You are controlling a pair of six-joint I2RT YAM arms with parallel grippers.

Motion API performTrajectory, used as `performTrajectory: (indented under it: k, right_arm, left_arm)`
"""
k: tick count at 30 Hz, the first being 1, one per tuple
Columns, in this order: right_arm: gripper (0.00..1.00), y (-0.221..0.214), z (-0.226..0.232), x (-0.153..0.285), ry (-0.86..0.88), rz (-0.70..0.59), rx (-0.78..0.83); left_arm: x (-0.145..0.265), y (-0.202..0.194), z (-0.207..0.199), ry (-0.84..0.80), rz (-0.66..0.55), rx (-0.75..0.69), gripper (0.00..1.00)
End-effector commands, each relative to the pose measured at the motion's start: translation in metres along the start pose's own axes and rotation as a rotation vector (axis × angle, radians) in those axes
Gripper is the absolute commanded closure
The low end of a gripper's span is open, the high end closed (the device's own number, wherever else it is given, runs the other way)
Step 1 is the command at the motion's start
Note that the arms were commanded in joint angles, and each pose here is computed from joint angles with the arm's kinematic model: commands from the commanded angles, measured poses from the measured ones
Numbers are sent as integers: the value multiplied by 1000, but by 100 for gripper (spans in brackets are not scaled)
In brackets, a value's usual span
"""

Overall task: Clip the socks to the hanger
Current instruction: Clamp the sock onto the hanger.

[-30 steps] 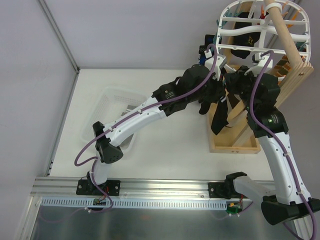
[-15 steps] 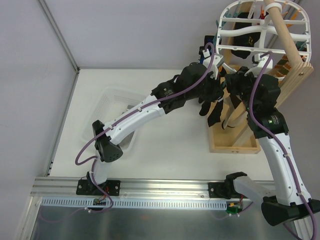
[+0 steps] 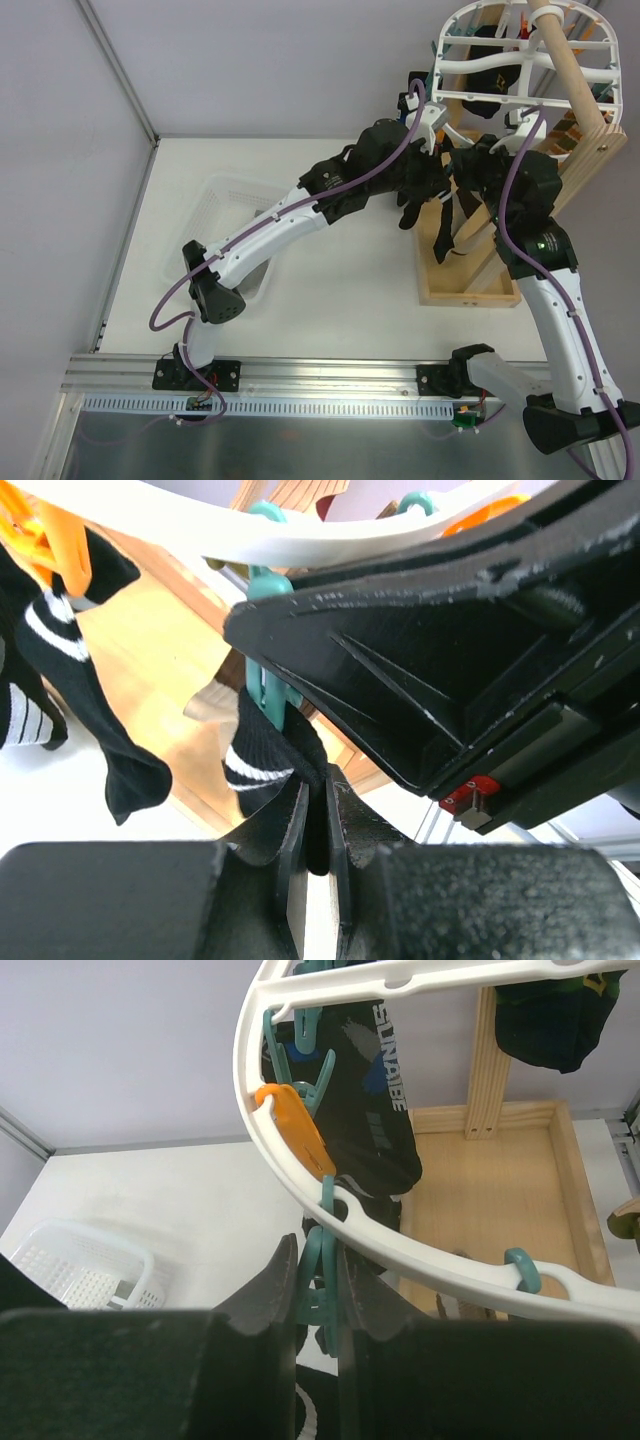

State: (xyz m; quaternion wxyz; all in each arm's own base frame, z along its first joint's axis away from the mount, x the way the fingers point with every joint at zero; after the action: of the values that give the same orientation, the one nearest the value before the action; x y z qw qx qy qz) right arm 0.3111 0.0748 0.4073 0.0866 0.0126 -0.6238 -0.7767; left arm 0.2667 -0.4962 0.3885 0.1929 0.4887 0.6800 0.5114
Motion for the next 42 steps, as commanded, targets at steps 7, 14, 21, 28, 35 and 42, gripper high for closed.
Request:
performTrajectory:
  k: [7,14,21,28,35,42]
  right_arm:
    - [99,23,4,5,19,-93,26]
    - [89,21,6,3,23,-62,19]
    - [37,25,10,8,40,-44,-2]
    - [29,30,8,20,9,-22,-39]
    - [23,25,0,40,-54,30,-98]
    - [11,29,7,56,-7,39,-117]
  left_arm:
    - [19,31,-16,-83,-59,9,100]
    - [16,27,-15,-86,-48,12,100]
    - [16,24,-12,-68,-45,2,100]
    - [18,21,-2,-31,-41,-16,100]
    - [16,20,18,2,-33,-14,96]
    - [29,25,19,-6,-40,-94,48]
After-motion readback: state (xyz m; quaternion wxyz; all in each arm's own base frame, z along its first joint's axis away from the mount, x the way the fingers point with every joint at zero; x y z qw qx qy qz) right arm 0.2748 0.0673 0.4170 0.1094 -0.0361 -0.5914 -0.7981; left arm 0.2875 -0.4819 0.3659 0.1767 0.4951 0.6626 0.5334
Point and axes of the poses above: each gripper's point midway between its finger pads, its own x axis back along the fingers, its own z axis along the line the jaws close on, y = z × x, the point moved 2 cm from there along x, back along the fingers
